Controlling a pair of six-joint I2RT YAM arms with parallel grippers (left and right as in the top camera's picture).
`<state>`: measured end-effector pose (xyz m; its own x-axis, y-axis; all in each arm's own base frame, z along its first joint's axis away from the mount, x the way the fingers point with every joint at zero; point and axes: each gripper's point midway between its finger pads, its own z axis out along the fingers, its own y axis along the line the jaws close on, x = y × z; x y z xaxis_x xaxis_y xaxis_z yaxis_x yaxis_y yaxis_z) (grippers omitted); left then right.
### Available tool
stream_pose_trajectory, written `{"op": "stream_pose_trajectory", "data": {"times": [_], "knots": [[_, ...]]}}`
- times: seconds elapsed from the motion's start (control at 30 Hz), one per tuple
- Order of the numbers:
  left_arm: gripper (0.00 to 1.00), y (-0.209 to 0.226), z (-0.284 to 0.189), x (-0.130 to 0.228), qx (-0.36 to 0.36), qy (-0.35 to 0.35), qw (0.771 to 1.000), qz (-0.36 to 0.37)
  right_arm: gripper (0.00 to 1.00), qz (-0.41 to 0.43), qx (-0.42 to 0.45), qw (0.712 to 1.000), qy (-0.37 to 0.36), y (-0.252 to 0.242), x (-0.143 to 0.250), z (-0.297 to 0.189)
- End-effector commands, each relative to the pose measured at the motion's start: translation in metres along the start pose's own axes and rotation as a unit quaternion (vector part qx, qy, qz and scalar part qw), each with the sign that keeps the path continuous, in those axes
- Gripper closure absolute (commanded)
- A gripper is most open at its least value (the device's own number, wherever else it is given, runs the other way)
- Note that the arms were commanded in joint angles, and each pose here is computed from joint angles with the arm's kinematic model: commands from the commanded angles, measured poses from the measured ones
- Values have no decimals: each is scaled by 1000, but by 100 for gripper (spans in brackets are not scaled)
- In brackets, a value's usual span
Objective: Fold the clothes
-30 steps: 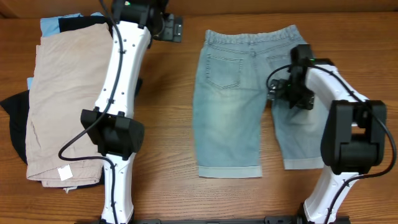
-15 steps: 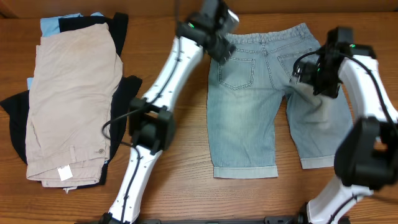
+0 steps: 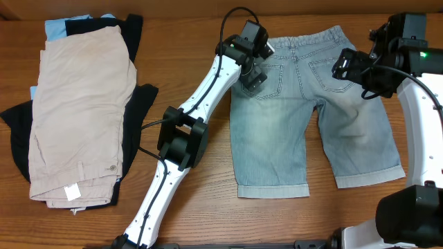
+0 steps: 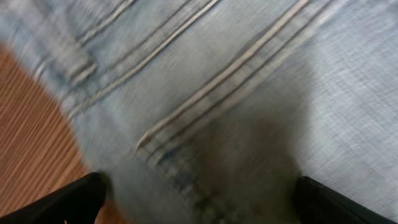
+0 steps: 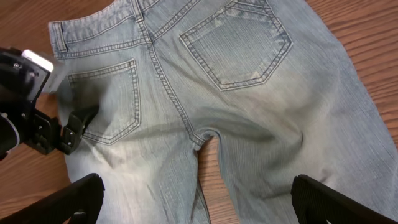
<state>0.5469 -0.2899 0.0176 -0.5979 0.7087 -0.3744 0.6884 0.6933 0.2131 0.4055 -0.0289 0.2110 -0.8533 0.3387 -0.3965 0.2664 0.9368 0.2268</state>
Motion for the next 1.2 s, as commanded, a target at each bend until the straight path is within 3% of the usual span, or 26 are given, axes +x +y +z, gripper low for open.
{"op": "stream_pose_trajectory", "data": {"times": [0.0, 0.1, 0.23, 0.47, 0.6, 0.8, 0.97, 1.17], "knots": [[0, 29, 38, 74, -80, 127, 987, -64, 0, -7, -7, 1000, 7, 8, 4, 1], [0, 29, 37, 114, -74, 196, 973, -100, 0, -11, -8, 1000, 11, 11, 7, 2], [0, 38, 16, 172, -70, 297, 936, -177, 0, -6, -9, 1000, 21, 13, 14, 9], [0, 37, -19, 230, 5, 406, 882, -240, 0, 3, -19, 998, 65, 27, 40, 39], [0, 25, -18, 226, 88, 389, 878, -266, 0, 17, -11, 994, 109, 37, 69, 67], [0, 41, -29, 215, 76, 364, 888, -271, 0, 14, -2, 985, 174, 58, 128, 109], [0, 76, -78, 159, 43, 254, 923, -286, 0, -44, -32, 980, 189, 98, 171, 126], [0, 116, -153, 96, -3, 102, 950, -296, 0, -107, -30, 973, 201, 126, 202, 122]]}}
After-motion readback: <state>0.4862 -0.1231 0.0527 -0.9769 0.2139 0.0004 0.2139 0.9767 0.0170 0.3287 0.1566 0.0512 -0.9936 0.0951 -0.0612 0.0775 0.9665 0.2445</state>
